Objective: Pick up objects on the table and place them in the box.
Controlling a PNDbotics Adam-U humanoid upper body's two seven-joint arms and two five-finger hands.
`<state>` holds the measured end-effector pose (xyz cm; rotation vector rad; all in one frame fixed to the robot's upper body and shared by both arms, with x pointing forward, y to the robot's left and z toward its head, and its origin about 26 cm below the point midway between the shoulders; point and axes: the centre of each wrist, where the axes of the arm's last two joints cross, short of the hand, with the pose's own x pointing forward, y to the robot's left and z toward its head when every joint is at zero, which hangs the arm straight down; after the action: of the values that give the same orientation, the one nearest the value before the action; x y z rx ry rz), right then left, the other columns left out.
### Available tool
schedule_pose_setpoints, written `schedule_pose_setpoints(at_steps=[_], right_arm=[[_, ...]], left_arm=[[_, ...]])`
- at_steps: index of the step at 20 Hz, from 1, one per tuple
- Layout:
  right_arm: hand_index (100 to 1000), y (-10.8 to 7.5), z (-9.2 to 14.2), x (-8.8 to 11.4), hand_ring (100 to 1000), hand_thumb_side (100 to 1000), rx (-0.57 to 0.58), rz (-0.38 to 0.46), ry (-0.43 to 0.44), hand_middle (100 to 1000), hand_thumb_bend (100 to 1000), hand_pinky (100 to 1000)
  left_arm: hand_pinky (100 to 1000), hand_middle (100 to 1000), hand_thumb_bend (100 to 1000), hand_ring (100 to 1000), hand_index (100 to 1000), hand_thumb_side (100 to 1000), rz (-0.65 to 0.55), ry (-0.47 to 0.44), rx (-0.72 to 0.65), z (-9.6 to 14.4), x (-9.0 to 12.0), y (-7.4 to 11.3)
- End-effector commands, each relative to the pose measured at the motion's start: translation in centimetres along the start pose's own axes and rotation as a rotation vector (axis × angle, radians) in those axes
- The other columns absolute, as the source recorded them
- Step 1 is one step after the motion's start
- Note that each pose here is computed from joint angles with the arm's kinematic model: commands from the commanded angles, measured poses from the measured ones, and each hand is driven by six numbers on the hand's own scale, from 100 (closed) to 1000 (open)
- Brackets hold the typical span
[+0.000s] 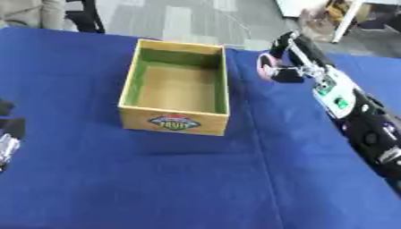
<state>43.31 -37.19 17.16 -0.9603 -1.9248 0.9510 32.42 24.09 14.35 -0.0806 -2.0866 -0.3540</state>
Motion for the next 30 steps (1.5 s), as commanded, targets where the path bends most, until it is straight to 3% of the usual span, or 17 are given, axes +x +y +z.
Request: schedule_pose_setpoints(at_steps=[1, 9, 15, 25, 27, 30], right_arm=[[448, -3.2, -1.8, 1.6, 471, 199, -0.053, 0.014, -0.078, 357, 100, 100], [470, -2.5, -4.8, 5.7, 480, 198, 0.013, -0.035, -0.221, 372, 100, 106], [476, 0.3, -6.1, 7.0, 489, 198, 0.110, -0.041, -0.255, 377, 100, 118], [494, 5.5, -5.8, 7.3, 505, 209, 0.264, -0.031, -0.270, 393, 100, 149], [512, 6.2, -5.5, 7.2, 520, 216, 0.290, -0.021, -0.271, 406, 100, 177], [621, 6.9, -5.2, 7.1, 616, 263, 0.343, 0.010, -0.278, 482, 100, 337]], left_arm=[[640, 535, 358, 754, 690, 100, -0.013, -0.025, -0.005, -0.3, 0.8, 0.4], [640, 534, 363, 755, 690, 100, -0.003, -0.035, -0.025, -0.4, 1.0, 0.0], [640, 533, 365, 755, 691, 100, 0.007, -0.054, -0.044, -0.8, 1.3, -0.4], [640, 532, 370, 755, 690, 100, 0.016, -0.064, -0.050, -1.0, 1.5, -0.7], [640, 532, 371, 755, 691, 100, 0.016, -0.064, -0.050, -1.0, 1.5, -0.7], [640, 532, 374, 754, 690, 100, 0.015, -0.062, -0.049, -1.0, 1.4, -0.6]])
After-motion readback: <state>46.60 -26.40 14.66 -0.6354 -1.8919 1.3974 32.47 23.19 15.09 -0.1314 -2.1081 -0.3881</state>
